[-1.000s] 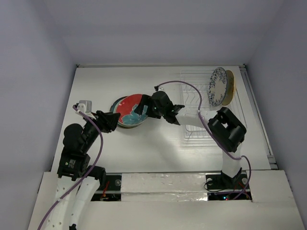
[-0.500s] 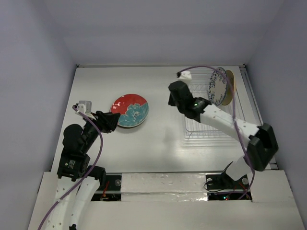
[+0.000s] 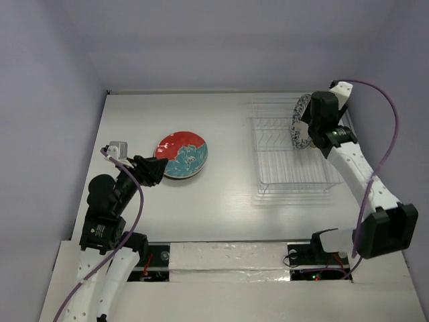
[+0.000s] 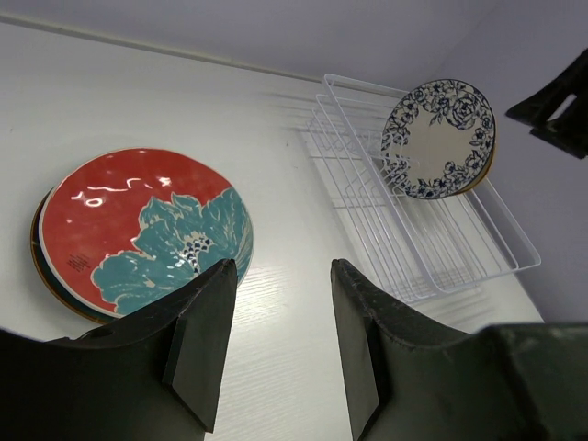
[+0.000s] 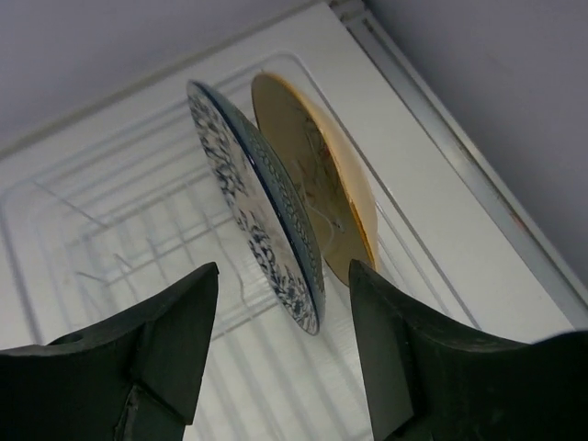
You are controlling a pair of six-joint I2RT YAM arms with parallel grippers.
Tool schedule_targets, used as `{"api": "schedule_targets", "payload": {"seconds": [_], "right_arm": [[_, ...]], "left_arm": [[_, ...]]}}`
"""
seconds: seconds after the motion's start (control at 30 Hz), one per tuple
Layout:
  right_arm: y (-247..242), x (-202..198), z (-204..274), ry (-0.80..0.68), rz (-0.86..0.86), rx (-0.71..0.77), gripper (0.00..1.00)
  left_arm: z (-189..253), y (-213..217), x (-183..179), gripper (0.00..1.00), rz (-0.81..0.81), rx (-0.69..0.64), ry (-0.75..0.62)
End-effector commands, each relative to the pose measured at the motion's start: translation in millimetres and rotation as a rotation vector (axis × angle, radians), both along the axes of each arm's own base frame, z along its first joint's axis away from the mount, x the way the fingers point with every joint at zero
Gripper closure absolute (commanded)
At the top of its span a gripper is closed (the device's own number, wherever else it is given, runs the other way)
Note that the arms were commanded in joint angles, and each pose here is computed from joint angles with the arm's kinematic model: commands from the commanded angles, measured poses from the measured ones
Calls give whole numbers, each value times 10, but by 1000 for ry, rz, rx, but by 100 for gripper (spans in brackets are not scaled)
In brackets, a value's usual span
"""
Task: Unload the plates from the dish rack
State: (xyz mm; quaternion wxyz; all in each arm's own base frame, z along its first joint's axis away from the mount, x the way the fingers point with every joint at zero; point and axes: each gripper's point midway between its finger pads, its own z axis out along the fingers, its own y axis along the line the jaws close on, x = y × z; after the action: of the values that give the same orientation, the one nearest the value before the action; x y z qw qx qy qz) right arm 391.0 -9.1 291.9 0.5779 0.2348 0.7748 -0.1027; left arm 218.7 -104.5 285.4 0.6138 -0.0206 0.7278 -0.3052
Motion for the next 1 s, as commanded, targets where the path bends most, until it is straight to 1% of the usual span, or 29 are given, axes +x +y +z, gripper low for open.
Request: {"api": "schedule_targets", "payload": {"seconds": [0.0, 0.03, 0.1, 0.13, 0.17, 0.33, 0.47, 0.5, 0.53, 0.6, 0.63, 0.7, 0.8, 0.83, 0.9, 0.97], "right_arm": [[1, 205, -186, 78, 33, -34, 36], [-56, 302, -290, 105, 24, -32, 37], [-19, 427, -394, 142, 34, -33, 39], [-28, 440, -341, 131, 31, -39, 40], [-71, 493, -447, 162, 19, -47, 42], [-265, 536, -595, 224, -72, -113, 50], [-283, 576, -673, 246, -79, -132, 53], [-284, 580, -684, 253, -81, -133, 55], [-277, 598, -715, 260, -78, -133, 60], [-282, 596, -737, 273, -79, -138, 64], [-284, 596, -731, 275, -80, -141, 76], [-309, 581, -690, 271, -92, -149, 87], [-347, 527, -497, 239, -99, -168, 91], [-323, 514, -425, 224, -94, -176, 96], [-299, 456, -180, 172, -81, -187, 100], [-239, 402, 63, 117, -42, -191, 100]], "left_arm": [[23, 1, 20, 57, 2, -11, -19], [12, 1, 21, 57, 2, -10, -16], [26, 3, 14, 57, 2, -11, -21], [26, 5, 16, 57, 4, -11, -21], [22, 5, 15, 57, 4, -11, -19], [16, 0, 17, 57, 0, -9, -19], [19, -24, 2, 57, -12, -10, -20], [26, -22, 2, 57, -10, -10, -21], [22, -19, 2, 57, -9, -10, -21], [29, -19, 1, 57, -9, -10, -23], [25, -19, 0, 57, -9, -10, -21], [28, -11, 3, 57, -4, -8, -22], [25, -11, 2, 57, -4, -8, -21], [28, -9, 4, 57, -3, -8, -22], [29, -17, 7, 57, -7, -9, -22], [22, -17, 8, 57, -7, -8, -21]]}}
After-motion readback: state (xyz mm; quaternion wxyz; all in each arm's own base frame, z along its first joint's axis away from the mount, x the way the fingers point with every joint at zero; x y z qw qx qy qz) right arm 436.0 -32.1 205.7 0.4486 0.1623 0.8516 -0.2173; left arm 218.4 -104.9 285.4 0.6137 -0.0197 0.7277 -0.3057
